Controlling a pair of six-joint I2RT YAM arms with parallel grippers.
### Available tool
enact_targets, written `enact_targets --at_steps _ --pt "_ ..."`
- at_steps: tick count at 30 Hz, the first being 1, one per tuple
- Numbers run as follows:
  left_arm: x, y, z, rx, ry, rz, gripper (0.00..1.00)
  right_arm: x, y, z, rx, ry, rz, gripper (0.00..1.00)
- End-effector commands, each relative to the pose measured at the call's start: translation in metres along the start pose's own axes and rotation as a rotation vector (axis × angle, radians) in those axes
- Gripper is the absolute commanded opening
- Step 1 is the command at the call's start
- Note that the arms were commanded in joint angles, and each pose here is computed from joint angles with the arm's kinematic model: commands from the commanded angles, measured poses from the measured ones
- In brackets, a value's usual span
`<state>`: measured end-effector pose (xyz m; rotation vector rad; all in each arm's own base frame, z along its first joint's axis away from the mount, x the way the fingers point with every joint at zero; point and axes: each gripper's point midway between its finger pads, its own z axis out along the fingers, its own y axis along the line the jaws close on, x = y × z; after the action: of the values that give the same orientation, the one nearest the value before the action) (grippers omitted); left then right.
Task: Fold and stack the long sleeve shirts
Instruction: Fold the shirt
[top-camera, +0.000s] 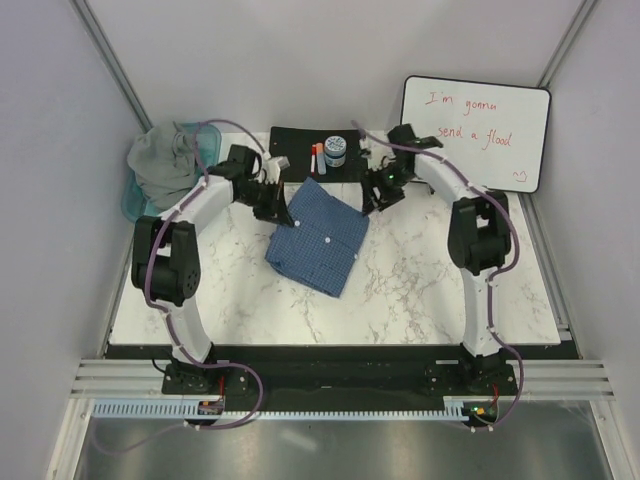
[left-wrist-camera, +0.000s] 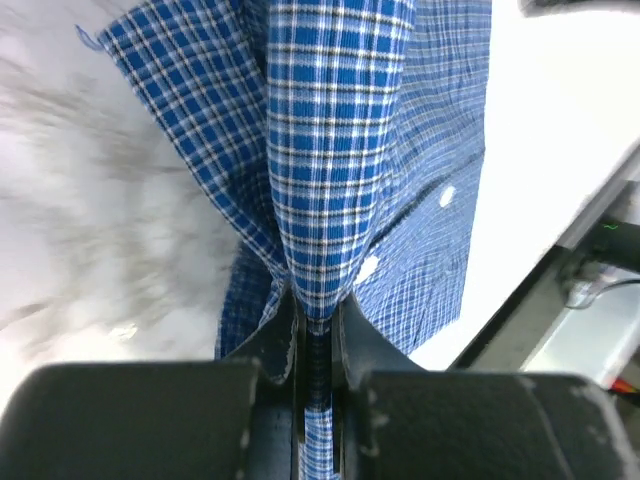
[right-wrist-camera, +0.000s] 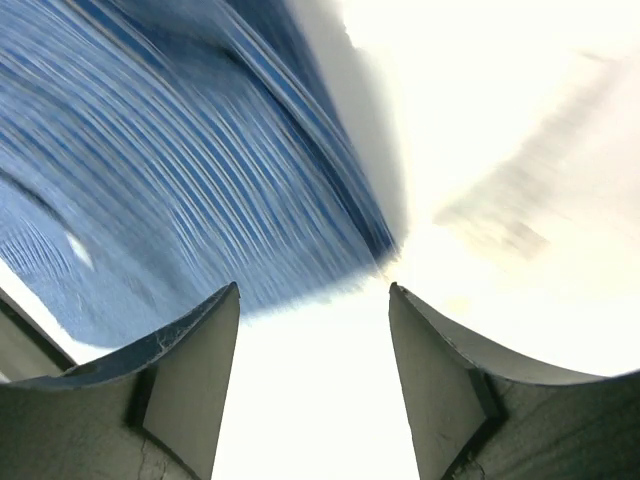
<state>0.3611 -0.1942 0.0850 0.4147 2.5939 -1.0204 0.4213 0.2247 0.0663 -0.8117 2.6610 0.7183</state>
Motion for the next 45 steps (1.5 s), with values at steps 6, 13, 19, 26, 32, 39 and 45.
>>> enact_targets --at_steps 6,13,19,26,32,39,45 --pt "-0.087 -0.016 -0.125 -0.507 -0.007 0.522 0.02 0.002 -0.012 -0.089 -0.042 -0.137 0.105 0.70" --pt "-0.065 -0.081 -0.093 -0.750 0.129 0.906 0.02 0.025 -0.015 -0.095 -0.102 -0.130 0.161 0.70" --pt "0.041 -0.052 0.028 -0.715 0.388 0.891 0.02 0.062 -0.015 -0.089 -0.191 -0.106 0.271 0.70" --pt "0.094 -0.102 0.123 -0.503 0.445 0.838 0.09 0.133 -0.021 -0.080 -0.256 -0.060 0.474 0.70" --pt "0.097 -0.172 0.114 -0.332 0.422 0.807 0.64 0.147 -0.017 -0.095 -0.221 -0.078 0.483 0.71" --pt "0.041 -0.251 0.026 -0.053 0.199 0.774 0.72 0.155 -0.007 -0.090 -0.264 -0.068 0.514 0.77" --pt "0.001 -0.117 0.004 -0.192 0.182 0.665 0.65 0.147 0.010 -0.063 -0.342 -0.013 0.491 0.65"
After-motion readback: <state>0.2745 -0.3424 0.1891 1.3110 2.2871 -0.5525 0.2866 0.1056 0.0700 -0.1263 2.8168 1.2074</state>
